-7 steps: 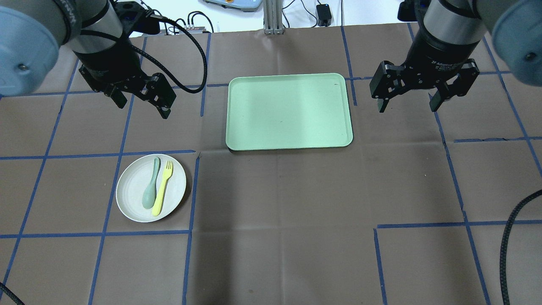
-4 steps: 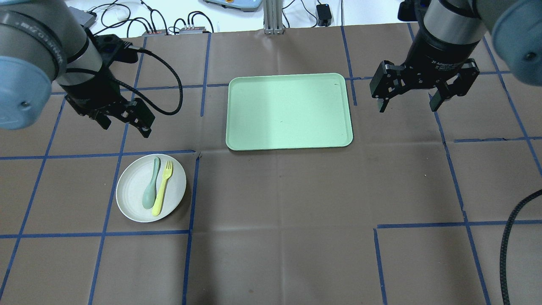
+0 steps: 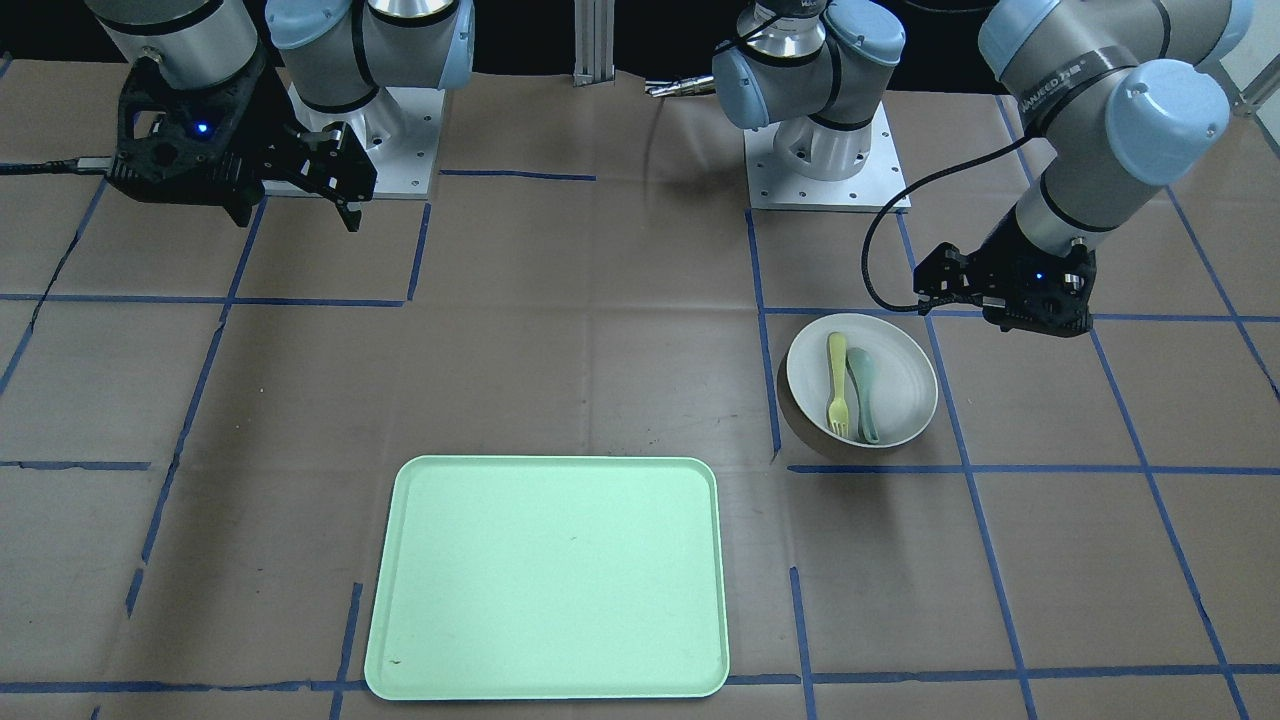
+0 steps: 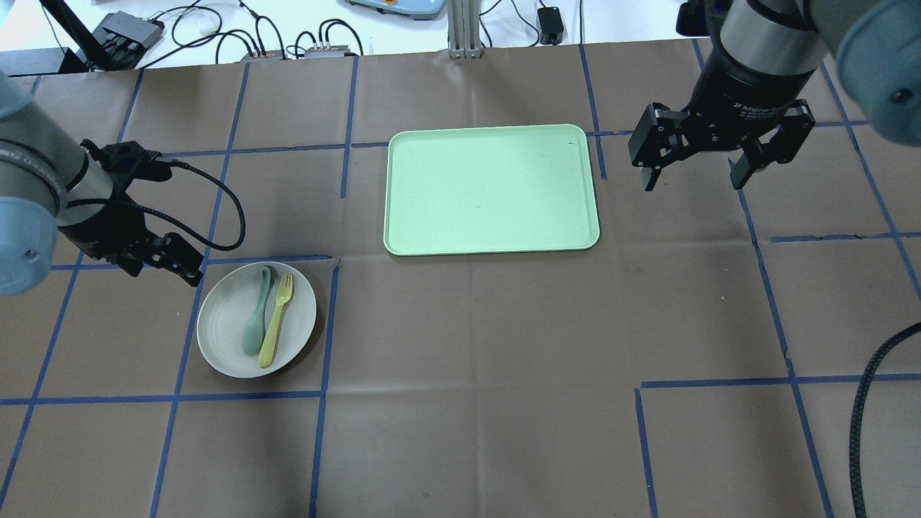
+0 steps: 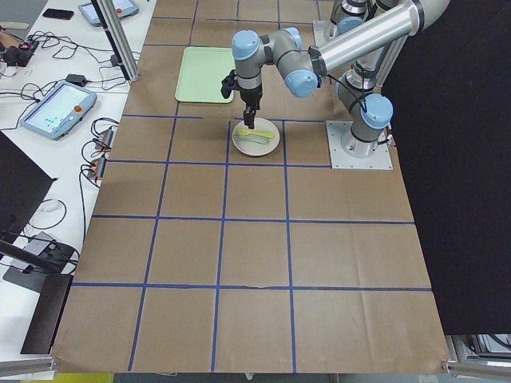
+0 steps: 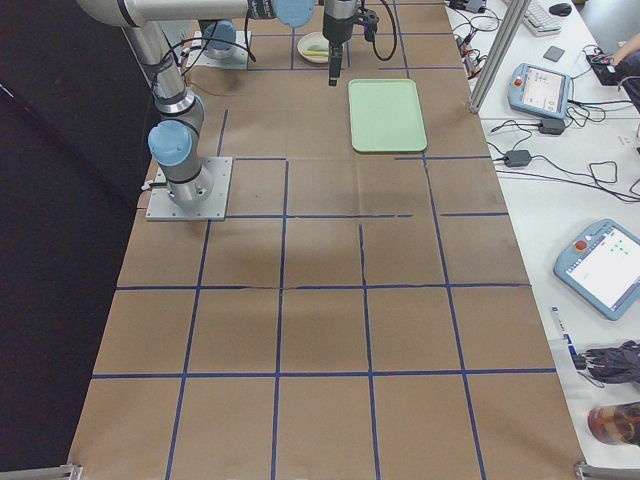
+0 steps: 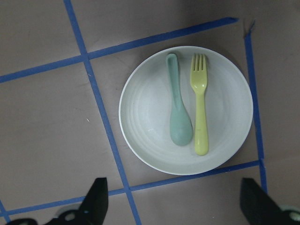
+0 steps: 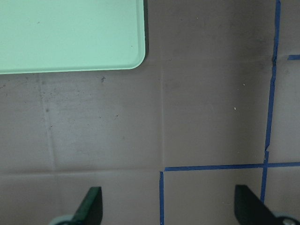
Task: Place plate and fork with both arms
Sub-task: 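Lower the left gripper and grasp the white plate's rim, then carry the plate with the left gripper onto the mint-green tray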
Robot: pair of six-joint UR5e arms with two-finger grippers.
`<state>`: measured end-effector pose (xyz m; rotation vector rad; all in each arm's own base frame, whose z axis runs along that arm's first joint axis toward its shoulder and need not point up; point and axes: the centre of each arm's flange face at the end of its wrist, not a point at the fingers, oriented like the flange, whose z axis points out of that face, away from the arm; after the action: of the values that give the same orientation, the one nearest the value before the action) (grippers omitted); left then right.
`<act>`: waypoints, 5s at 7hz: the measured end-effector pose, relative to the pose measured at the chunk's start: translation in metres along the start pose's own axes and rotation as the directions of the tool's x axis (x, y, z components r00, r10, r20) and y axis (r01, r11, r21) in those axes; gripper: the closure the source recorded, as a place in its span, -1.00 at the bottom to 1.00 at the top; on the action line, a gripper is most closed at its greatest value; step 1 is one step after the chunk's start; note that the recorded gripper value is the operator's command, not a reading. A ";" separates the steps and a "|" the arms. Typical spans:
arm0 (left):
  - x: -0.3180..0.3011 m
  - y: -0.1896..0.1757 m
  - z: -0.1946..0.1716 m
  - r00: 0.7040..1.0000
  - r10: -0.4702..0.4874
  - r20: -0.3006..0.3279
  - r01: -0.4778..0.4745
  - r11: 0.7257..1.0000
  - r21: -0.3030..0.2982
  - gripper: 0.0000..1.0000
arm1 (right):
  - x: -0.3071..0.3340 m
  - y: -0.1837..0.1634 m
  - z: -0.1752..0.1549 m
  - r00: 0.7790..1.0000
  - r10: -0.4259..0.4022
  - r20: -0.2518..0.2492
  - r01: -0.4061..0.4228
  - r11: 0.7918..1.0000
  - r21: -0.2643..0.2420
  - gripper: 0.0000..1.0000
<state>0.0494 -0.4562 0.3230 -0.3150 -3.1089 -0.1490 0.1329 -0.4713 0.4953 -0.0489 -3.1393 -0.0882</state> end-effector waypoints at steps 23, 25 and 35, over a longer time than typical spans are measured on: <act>-0.047 -0.010 0.141 0.961 -0.211 -0.176 0.201 0.977 -0.071 1.00 | 0.002 -0.001 0.000 1.000 -0.004 0.000 0.004 1.000 0.001 -1.00; -0.034 -0.015 0.122 0.953 -0.213 -0.213 0.215 0.977 -0.015 1.00 | 0.002 -0.001 0.000 1.000 -0.003 0.000 0.003 1.000 0.003 -1.00; 0.214 -0.275 0.091 0.946 -0.108 -0.306 0.141 0.986 0.087 1.00 | 0.003 -0.001 0.001 1.000 -0.001 0.000 0.001 1.000 -0.001 -1.00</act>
<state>-0.2161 -0.6725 0.2113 -0.0823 -2.8187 -0.0253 0.1298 -0.4726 0.4946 -0.0472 -3.1397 -0.0901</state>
